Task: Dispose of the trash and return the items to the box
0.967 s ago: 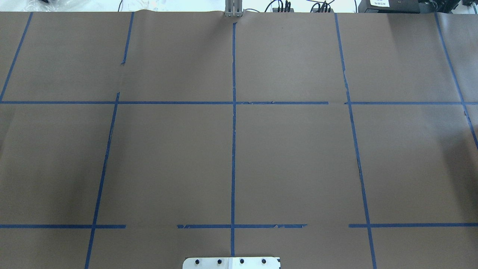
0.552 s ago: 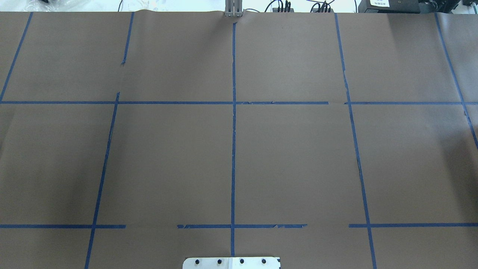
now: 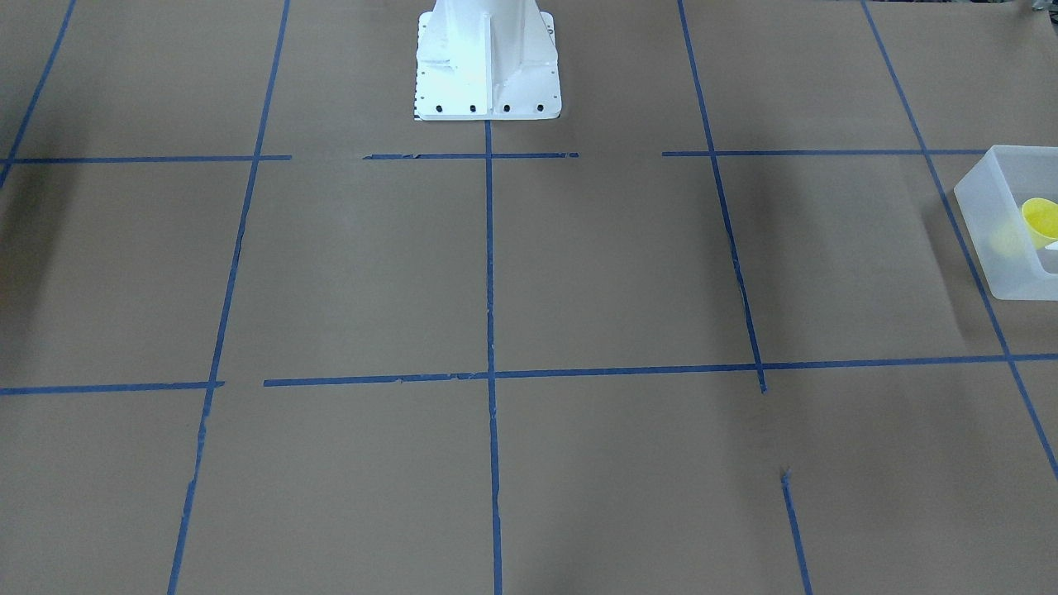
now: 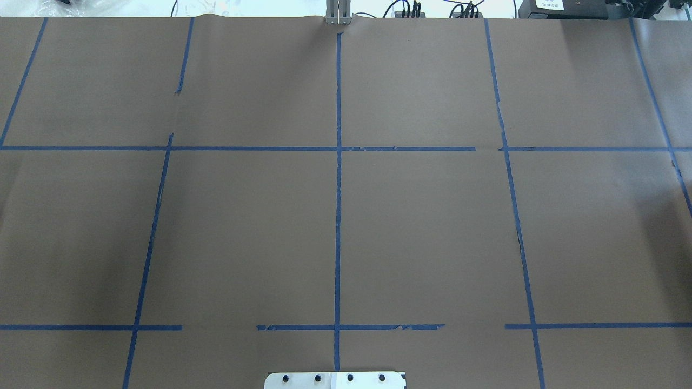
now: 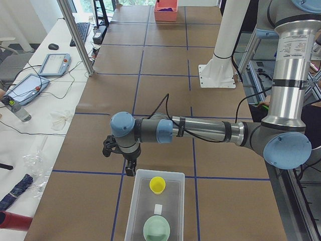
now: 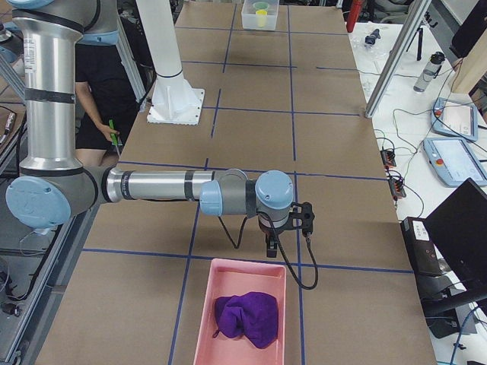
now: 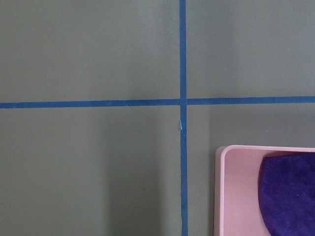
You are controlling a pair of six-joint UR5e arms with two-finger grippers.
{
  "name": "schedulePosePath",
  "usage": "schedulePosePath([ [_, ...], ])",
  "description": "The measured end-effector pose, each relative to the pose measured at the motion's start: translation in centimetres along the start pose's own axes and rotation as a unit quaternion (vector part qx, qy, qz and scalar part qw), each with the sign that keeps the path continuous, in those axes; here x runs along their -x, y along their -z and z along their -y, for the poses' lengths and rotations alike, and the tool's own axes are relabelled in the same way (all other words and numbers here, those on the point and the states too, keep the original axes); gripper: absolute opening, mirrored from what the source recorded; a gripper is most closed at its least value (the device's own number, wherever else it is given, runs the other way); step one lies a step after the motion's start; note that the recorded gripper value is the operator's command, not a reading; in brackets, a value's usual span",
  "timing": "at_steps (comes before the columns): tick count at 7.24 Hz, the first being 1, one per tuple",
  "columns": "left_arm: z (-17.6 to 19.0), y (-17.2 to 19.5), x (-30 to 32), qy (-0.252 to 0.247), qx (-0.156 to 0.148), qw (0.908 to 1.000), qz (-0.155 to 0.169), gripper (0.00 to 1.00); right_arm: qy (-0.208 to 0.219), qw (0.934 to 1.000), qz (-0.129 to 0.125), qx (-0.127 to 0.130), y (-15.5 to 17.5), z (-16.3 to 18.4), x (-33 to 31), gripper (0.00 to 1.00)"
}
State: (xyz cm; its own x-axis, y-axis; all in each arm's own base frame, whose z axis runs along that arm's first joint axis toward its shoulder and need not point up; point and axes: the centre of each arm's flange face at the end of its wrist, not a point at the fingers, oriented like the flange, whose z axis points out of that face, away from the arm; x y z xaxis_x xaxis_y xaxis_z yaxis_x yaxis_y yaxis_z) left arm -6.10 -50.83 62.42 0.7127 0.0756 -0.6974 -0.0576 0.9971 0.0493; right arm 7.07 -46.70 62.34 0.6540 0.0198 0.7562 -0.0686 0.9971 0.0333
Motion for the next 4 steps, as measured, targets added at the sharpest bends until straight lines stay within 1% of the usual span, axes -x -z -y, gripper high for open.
schedulePosePath([
  [4, 0.01, 0.02, -0.02, 0.000, 0.000, 1.0000, 0.000, 1.00, 0.002, 1.0000, -0.001, 0.000, -0.05, 0.04, -0.03, 1.00],
])
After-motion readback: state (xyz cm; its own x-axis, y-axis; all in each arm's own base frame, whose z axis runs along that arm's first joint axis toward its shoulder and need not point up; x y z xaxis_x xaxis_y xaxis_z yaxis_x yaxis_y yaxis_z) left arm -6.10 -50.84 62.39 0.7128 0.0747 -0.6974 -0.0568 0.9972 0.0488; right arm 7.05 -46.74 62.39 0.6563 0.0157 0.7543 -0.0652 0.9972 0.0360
